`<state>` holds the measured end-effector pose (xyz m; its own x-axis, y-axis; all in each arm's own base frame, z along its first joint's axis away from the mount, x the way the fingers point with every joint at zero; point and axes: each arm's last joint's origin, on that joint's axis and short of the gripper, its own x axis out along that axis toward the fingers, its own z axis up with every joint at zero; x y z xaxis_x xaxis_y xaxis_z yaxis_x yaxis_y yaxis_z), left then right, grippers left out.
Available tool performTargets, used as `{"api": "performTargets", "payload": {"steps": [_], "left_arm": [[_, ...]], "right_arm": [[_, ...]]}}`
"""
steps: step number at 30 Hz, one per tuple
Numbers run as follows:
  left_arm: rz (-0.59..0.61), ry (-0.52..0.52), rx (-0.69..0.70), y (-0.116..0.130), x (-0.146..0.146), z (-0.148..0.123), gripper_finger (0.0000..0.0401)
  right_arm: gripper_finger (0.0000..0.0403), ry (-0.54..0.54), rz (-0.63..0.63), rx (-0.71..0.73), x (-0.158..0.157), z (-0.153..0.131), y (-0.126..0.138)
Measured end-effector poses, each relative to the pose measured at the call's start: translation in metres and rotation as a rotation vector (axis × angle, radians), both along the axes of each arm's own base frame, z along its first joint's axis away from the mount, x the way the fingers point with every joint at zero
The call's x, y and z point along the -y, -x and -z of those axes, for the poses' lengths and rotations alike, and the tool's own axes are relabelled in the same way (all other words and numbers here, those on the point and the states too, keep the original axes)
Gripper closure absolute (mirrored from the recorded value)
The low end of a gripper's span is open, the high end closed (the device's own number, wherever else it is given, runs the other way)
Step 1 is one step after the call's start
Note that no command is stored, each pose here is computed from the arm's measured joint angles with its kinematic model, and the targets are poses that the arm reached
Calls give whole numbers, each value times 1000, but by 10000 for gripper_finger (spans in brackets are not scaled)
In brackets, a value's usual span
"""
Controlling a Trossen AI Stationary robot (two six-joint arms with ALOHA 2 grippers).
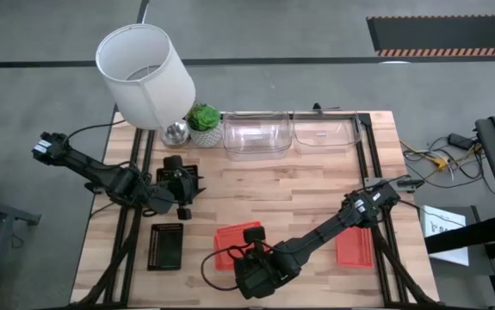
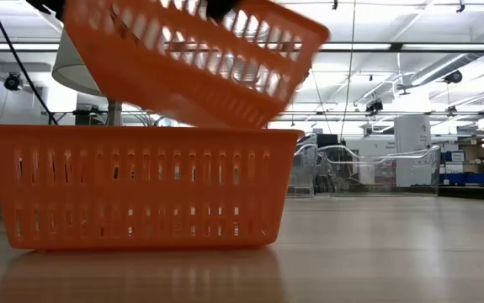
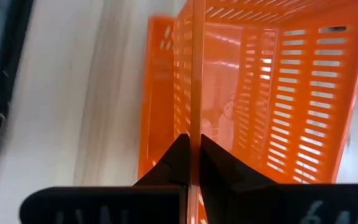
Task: Stack baskets by color
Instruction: Stack the middle right orange bin on the middle left orange bin
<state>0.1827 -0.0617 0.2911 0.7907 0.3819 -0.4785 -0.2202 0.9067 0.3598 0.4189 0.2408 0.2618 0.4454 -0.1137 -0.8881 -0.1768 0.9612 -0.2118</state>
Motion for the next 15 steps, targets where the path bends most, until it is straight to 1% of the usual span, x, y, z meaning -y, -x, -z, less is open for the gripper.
{"api": "performTargets", "payload": {"steps": [4,10,15], "left_arm": [[-11,17,8,0,0,0,267],[11,13,-7,2,4,6,267],[16,4,5,3,7,8,267]], "right_arm": [[392,-13,2,36,2,-5,-3],[391,-1,0,14,2,11,-11],[380,-29,22,2,1,14,-11]]}}
